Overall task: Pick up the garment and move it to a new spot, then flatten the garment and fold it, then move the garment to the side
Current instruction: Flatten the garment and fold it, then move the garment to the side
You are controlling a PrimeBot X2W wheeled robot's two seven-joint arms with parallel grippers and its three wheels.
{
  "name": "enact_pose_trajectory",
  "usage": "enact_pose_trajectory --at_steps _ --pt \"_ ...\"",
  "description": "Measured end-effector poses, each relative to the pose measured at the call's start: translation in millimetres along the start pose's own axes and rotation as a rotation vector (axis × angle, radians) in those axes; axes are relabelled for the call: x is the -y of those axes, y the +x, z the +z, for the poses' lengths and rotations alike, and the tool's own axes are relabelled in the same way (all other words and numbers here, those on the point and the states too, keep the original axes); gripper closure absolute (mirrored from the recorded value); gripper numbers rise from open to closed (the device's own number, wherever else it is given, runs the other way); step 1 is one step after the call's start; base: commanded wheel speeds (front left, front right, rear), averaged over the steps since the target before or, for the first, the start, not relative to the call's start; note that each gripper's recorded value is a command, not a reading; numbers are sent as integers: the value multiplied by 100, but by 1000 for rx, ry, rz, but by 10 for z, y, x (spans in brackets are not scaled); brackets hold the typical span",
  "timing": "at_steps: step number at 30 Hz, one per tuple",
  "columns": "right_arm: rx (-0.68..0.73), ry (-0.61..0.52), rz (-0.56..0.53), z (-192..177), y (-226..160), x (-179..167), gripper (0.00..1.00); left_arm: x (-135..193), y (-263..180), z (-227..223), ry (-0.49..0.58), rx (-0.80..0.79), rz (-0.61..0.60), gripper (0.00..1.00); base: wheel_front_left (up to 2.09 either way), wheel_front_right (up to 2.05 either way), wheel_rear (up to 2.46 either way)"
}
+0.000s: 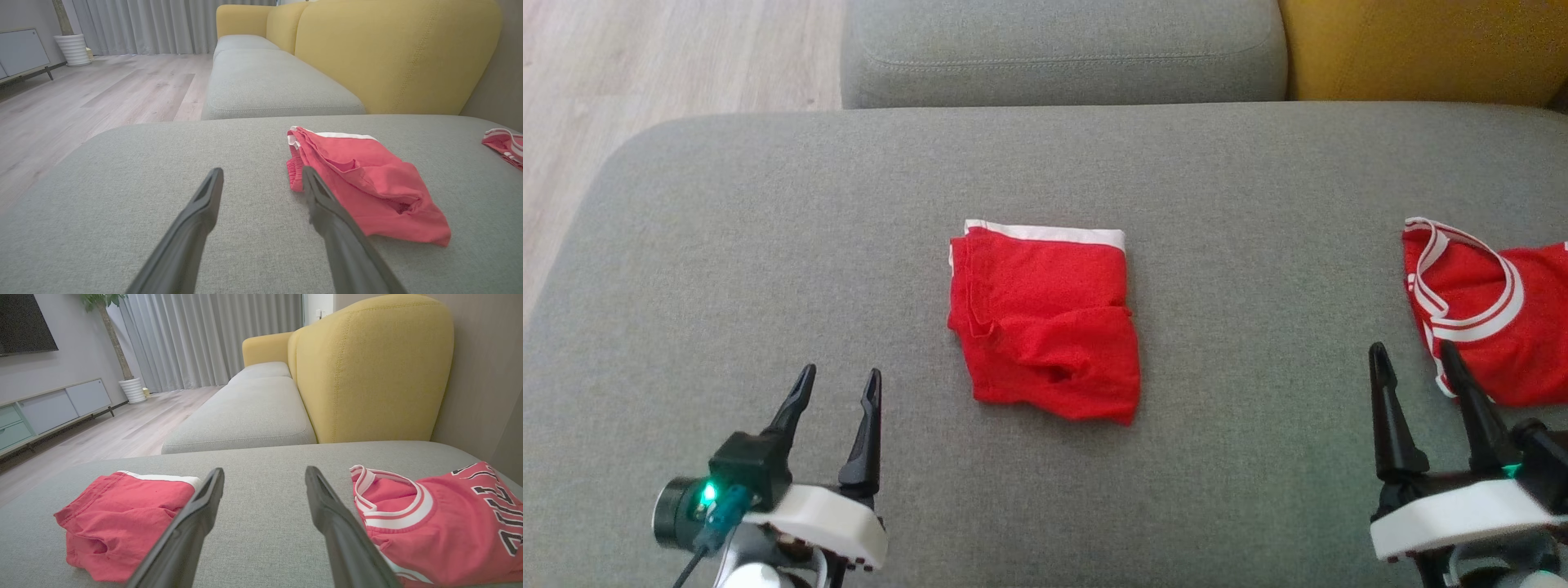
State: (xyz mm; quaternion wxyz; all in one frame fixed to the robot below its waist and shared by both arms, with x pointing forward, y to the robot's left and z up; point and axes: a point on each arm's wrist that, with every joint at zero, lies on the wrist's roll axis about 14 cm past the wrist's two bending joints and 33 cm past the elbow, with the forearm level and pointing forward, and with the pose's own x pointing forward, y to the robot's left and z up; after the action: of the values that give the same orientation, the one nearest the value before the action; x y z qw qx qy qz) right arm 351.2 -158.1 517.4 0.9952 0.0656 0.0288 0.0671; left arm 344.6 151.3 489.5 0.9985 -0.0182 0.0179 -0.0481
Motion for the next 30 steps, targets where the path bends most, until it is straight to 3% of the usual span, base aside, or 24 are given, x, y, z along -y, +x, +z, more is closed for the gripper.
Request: enact_pose_trajectory --at_steps 30 --pt "-32 2 6 -102 45 -13 0 -2 -5 -64 -4 -21 9 0 0 0 0"
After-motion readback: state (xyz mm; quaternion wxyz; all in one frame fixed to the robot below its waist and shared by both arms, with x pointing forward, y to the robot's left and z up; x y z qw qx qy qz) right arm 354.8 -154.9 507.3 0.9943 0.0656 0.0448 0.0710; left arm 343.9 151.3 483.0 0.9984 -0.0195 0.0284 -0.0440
